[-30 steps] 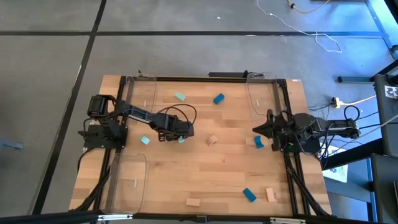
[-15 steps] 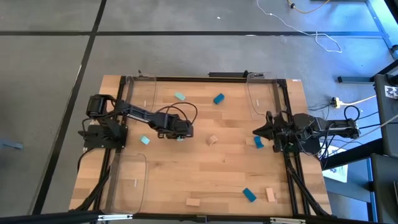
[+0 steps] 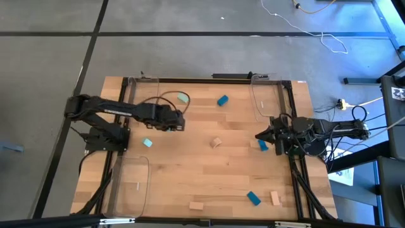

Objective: Sort & place blocks by color
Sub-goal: Put the bottom right light blue block into the top left transparent bin

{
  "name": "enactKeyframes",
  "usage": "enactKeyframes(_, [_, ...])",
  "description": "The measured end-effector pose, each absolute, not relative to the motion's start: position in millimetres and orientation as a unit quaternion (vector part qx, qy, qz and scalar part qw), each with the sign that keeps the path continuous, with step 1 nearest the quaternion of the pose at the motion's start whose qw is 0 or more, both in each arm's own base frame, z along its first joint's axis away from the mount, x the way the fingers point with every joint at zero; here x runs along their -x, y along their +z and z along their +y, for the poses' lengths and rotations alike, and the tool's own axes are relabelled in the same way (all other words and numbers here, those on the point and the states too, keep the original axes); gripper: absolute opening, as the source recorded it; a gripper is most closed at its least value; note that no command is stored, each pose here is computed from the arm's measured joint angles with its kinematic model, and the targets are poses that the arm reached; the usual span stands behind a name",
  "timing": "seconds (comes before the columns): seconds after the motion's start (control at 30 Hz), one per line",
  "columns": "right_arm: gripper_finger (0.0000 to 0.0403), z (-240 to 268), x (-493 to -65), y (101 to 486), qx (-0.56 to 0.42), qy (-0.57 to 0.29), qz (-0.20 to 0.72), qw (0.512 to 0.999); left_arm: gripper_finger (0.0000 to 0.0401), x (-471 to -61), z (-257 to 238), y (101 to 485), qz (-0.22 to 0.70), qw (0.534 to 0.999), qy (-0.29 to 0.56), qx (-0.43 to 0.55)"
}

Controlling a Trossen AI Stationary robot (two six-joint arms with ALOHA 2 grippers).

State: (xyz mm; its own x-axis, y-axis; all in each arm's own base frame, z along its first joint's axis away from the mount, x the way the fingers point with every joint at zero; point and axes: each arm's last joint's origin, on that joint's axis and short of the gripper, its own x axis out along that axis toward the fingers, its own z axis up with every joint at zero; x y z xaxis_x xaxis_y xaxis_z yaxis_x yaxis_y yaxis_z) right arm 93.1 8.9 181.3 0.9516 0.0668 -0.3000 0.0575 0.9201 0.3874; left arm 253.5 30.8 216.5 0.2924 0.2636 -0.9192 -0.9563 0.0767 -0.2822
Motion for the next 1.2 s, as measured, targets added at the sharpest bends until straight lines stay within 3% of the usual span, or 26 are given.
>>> enactKeyframes(0.33, [0.0018, 5, -100, 223, -0.161, -0.088, 0.182, 0.966, 0.0126, -204, 73, 251, 0.345, 0.640, 0.514, 0.455])
enactKeyframes(0.77, [0.0018, -2, -130, 284, -0.125, -0.180, 0.259, 0.941, 0.0126, -165, 132, 255, 0.365, 0.626, 0.545, 0.421])
enactKeyframes(1.2, [0.0018, -25, -172, 270, -0.134, -0.231, 0.337, 0.903, 0.0126, -146, 170, 239, 0.419, 0.594, 0.559, 0.400])
